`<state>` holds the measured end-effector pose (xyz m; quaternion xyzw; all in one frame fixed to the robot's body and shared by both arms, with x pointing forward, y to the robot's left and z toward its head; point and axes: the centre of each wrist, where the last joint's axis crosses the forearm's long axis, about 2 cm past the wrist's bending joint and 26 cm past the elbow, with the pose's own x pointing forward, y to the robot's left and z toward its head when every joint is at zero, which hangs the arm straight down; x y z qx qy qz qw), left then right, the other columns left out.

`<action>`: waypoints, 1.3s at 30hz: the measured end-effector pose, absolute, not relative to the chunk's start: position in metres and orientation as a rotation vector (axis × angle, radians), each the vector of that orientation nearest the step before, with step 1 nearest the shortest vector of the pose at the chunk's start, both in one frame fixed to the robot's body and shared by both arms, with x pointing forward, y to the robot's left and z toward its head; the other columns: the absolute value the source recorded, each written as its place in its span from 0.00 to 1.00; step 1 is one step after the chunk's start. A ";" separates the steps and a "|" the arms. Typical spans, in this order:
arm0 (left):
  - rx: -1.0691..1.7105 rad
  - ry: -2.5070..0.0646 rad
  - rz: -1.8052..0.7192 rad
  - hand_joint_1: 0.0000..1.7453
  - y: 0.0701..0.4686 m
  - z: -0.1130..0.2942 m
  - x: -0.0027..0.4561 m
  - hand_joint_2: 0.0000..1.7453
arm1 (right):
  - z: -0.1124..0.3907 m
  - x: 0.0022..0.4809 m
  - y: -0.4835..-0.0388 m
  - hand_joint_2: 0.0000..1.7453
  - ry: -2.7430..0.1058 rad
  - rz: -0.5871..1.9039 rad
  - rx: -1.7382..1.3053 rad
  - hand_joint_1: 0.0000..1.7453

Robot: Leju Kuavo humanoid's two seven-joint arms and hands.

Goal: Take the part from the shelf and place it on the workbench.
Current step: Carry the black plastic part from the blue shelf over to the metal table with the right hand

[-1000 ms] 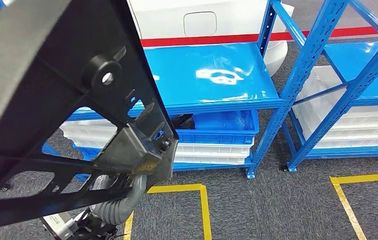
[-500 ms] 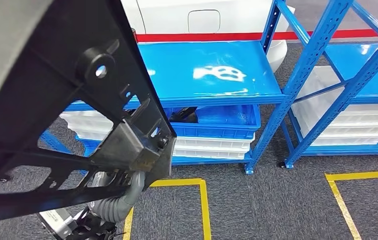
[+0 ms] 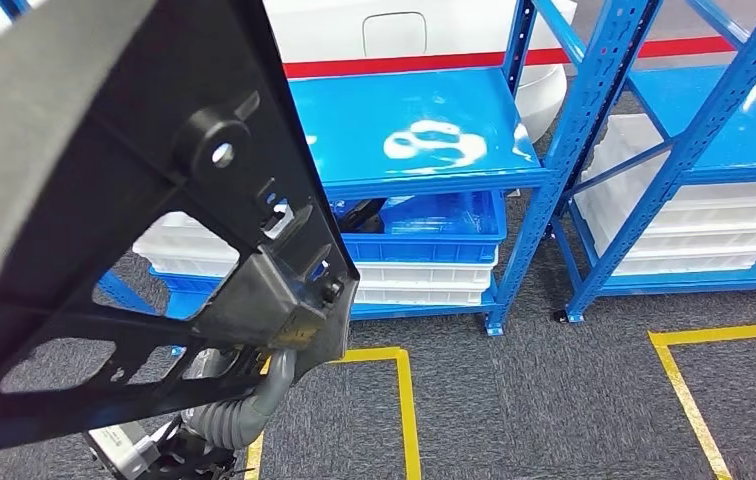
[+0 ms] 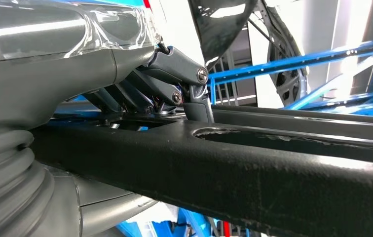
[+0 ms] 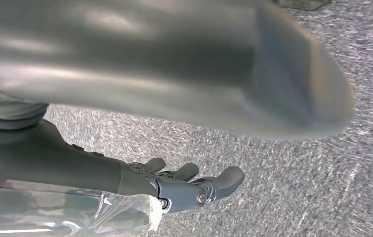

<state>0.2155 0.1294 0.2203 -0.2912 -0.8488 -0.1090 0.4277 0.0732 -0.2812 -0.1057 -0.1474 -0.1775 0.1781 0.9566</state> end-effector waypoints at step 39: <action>-0.750 -2.115 -0.282 1.00 0.127 0.222 0.215 1.00 | -0.106 0.072 -0.281 0.00 -0.353 0.362 -0.297 0.00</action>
